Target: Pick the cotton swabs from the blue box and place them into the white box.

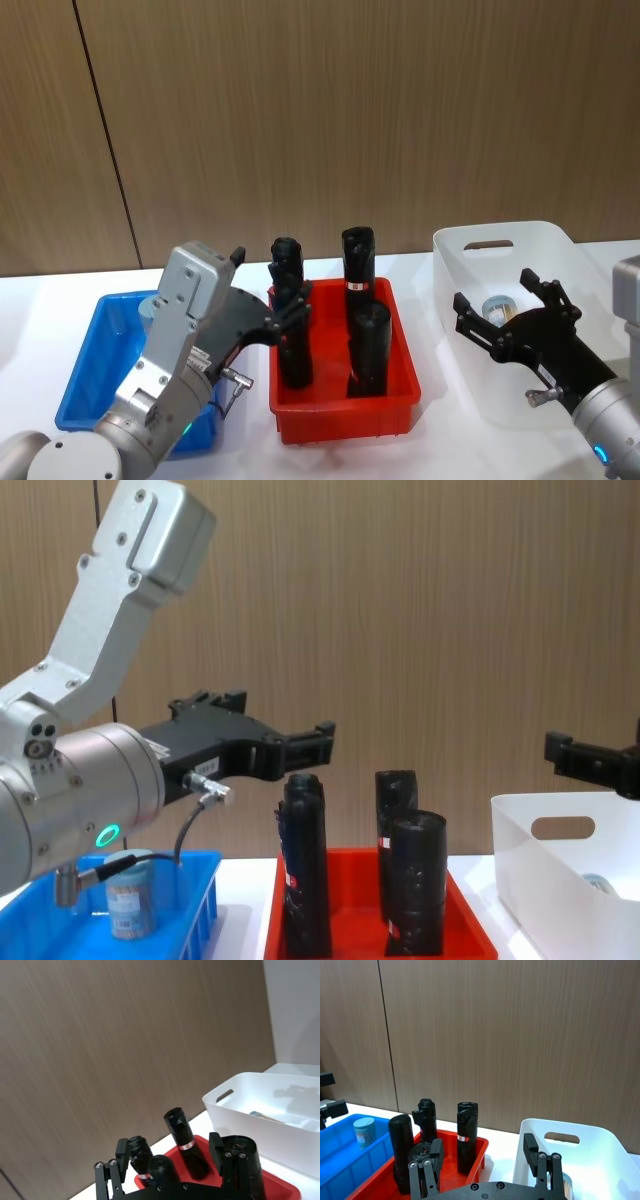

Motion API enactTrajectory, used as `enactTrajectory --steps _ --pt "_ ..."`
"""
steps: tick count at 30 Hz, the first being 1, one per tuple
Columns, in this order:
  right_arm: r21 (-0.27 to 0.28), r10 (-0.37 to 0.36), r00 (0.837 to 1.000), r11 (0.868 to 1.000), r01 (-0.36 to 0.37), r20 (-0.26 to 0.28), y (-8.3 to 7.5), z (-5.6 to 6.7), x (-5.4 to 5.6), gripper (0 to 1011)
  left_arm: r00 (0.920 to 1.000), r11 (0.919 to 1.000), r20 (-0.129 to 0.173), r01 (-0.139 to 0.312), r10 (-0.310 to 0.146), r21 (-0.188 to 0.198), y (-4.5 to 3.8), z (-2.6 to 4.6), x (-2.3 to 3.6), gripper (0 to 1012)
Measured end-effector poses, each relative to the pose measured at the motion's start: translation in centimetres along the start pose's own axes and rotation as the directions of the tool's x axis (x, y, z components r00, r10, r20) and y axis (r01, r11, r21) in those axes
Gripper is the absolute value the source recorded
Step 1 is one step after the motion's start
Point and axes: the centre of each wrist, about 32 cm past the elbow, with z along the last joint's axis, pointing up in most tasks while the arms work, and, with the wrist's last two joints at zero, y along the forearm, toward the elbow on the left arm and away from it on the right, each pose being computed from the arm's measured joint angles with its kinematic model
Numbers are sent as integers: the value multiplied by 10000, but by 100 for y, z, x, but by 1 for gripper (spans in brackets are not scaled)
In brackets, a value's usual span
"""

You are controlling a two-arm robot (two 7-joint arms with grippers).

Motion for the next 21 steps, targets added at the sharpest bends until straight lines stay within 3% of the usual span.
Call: enactTrajectory --steps 10,21 --pt "0 2 10000 10000 -2 2 0 0 0 1002 9981 9982 76 -606 606 -43 35 12 -78 1004" --pt "0 1 10000 10000 -1 2 0 0 0 1002 9979 9979 83 -644 644 -45 38 13 -80 1004"
